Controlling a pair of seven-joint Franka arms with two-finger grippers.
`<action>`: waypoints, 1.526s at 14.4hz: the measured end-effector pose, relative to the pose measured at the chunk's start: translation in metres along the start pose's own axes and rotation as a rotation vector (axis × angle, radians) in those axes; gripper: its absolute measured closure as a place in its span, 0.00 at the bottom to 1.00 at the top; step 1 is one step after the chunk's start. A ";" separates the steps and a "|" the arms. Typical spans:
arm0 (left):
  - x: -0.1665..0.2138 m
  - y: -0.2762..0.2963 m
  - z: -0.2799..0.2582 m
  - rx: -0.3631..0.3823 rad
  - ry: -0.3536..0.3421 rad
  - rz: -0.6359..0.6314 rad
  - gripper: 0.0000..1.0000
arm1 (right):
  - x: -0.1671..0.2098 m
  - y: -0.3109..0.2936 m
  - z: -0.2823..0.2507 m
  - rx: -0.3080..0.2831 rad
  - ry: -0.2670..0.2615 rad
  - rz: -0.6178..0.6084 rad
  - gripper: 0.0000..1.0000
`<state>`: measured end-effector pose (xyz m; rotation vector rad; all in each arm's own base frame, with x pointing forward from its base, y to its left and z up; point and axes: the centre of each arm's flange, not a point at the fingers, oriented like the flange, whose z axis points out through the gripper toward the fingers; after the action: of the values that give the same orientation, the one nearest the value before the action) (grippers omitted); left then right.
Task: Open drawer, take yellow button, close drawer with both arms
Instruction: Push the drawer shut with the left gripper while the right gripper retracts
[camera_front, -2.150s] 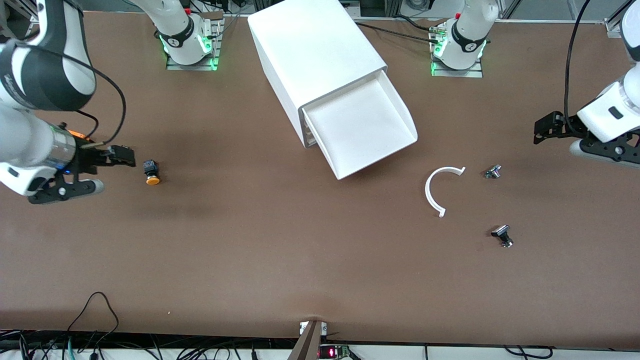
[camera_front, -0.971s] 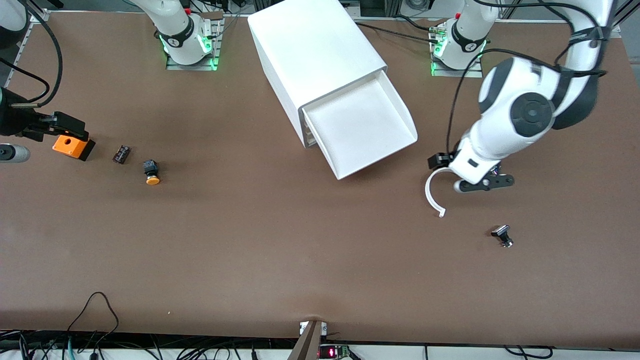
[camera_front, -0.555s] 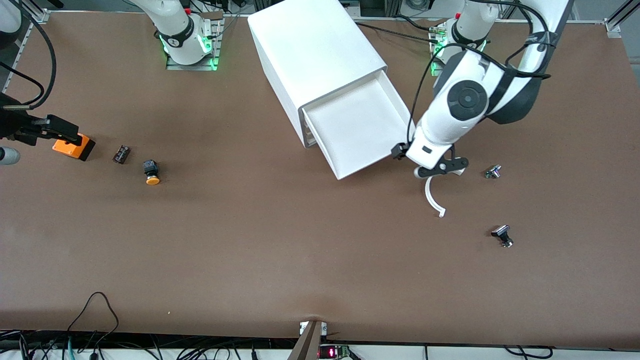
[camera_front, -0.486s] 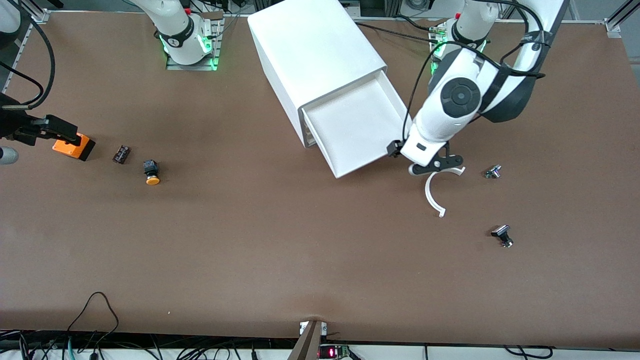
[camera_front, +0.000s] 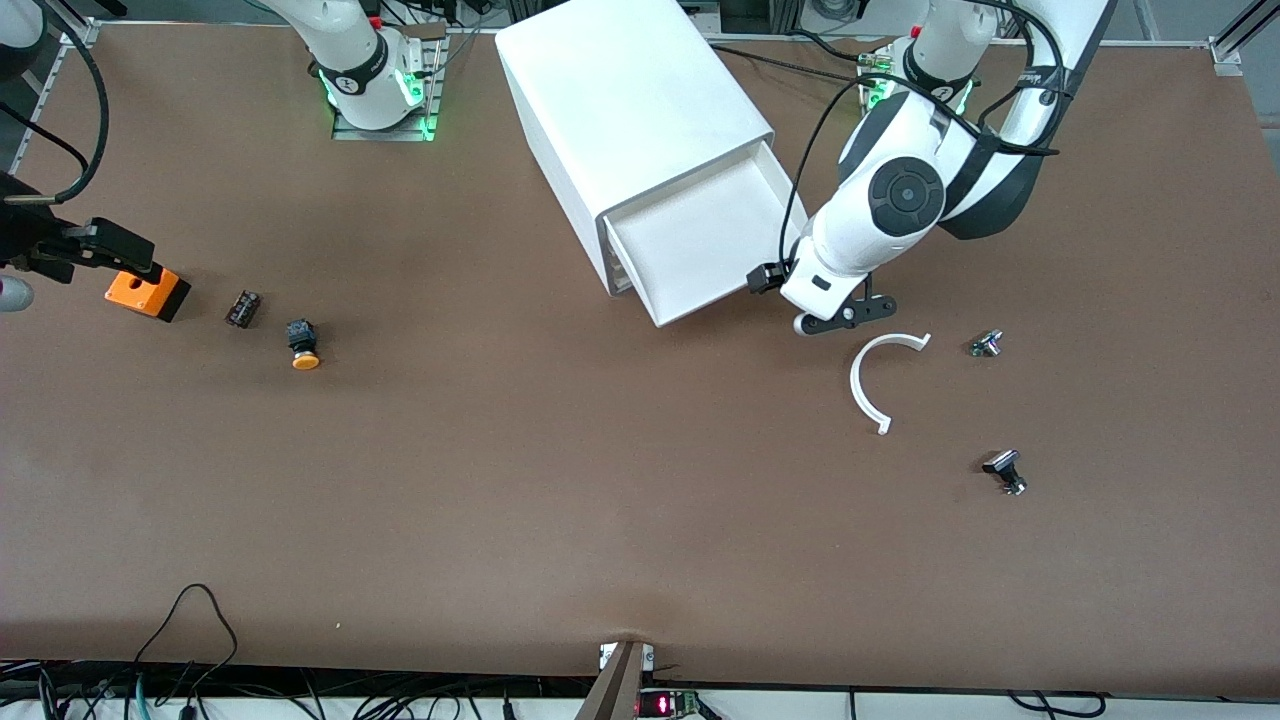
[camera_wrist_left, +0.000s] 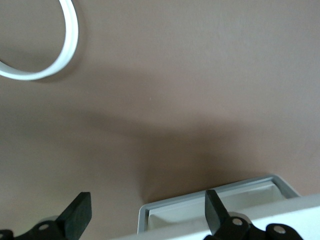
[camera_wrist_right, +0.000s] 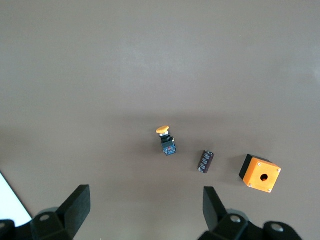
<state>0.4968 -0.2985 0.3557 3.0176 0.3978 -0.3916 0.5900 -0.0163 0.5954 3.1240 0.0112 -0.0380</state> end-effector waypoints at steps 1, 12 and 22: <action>-0.011 0.007 0.006 0.004 -0.013 0.019 0.00 | 0.001 0.000 0.000 0.000 0.008 0.001 0.00; -0.102 0.045 0.060 0.018 -0.188 0.103 0.00 | 0.003 0.000 0.003 0.000 0.016 0.005 0.00; -0.054 0.023 0.032 -0.069 -0.098 0.085 0.00 | 0.003 -0.001 0.003 0.000 0.016 0.003 0.00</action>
<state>0.4443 -0.3372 0.3397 2.9213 0.2690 -0.5059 0.5926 -0.0149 0.5926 3.1240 0.0070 -0.0127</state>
